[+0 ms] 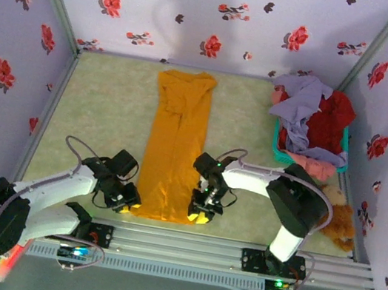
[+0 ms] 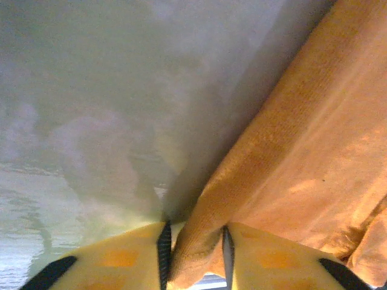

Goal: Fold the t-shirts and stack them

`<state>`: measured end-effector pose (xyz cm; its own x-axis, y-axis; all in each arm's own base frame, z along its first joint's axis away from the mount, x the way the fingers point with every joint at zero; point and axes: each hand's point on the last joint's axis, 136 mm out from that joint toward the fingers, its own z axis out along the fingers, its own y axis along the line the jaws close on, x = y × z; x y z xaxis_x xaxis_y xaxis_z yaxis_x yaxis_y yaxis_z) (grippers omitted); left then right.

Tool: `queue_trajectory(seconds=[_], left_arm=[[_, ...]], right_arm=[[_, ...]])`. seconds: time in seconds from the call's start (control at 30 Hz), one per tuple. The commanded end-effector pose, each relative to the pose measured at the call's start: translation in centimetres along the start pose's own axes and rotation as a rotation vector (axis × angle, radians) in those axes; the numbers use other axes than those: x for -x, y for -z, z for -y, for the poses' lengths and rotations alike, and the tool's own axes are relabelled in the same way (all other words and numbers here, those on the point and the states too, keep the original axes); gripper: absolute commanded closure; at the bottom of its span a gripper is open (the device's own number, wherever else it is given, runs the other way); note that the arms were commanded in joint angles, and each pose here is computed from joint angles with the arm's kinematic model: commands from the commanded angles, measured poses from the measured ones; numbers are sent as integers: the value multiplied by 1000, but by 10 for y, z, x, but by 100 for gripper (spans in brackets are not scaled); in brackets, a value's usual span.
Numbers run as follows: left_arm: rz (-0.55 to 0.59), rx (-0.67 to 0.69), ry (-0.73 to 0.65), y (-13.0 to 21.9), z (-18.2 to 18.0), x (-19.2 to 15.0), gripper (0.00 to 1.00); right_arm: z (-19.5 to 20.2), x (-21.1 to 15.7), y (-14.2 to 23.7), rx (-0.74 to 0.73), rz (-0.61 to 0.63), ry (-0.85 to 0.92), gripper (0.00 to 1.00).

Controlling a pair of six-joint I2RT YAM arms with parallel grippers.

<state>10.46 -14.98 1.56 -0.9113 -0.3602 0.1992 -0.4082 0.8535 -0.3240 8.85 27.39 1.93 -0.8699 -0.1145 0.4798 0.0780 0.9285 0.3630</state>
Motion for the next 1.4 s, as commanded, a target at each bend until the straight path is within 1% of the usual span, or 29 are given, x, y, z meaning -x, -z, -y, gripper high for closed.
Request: queue_trajectory(seconds=[0.0,0.13,0.2,0.27,0.3,0.37,0.53,0.67,0.8,1.0,1.2,1.37], left_arm=[[-2,-44,2,-3,9,-1,74],[13,-78,6,-1,17,2,84],[17,-91,4,1,20,3,90],[22,-99,-2,5,24,3,95],[25,-102,-6,8,25,3,97],[36,-108,-14,14,29,3,100],[67,-138,-38,34,48,8,100],[90,-187,-20,48,69,20,100],[156,-242,-16,66,98,60,100],[190,-218,-74,75,122,123,100],[216,-209,-102,81,135,184,100],[203,-250,-97,79,147,219,100]], right_arm=[[-9,-2,0,16,-18,39,75],[-11,1,1,28,2,51,81],[-12,1,3,31,16,53,88],[-13,1,8,44,43,58,97],[-13,1,9,48,54,58,100],[-14,-1,16,55,81,62,100],[-15,-2,32,55,144,66,100],[-22,15,52,91,221,46,100],[-39,50,82,165,324,19,100],[-52,106,125,229,436,-8,100],[-58,152,154,246,473,3,100],[-53,179,170,231,506,-4,100]])
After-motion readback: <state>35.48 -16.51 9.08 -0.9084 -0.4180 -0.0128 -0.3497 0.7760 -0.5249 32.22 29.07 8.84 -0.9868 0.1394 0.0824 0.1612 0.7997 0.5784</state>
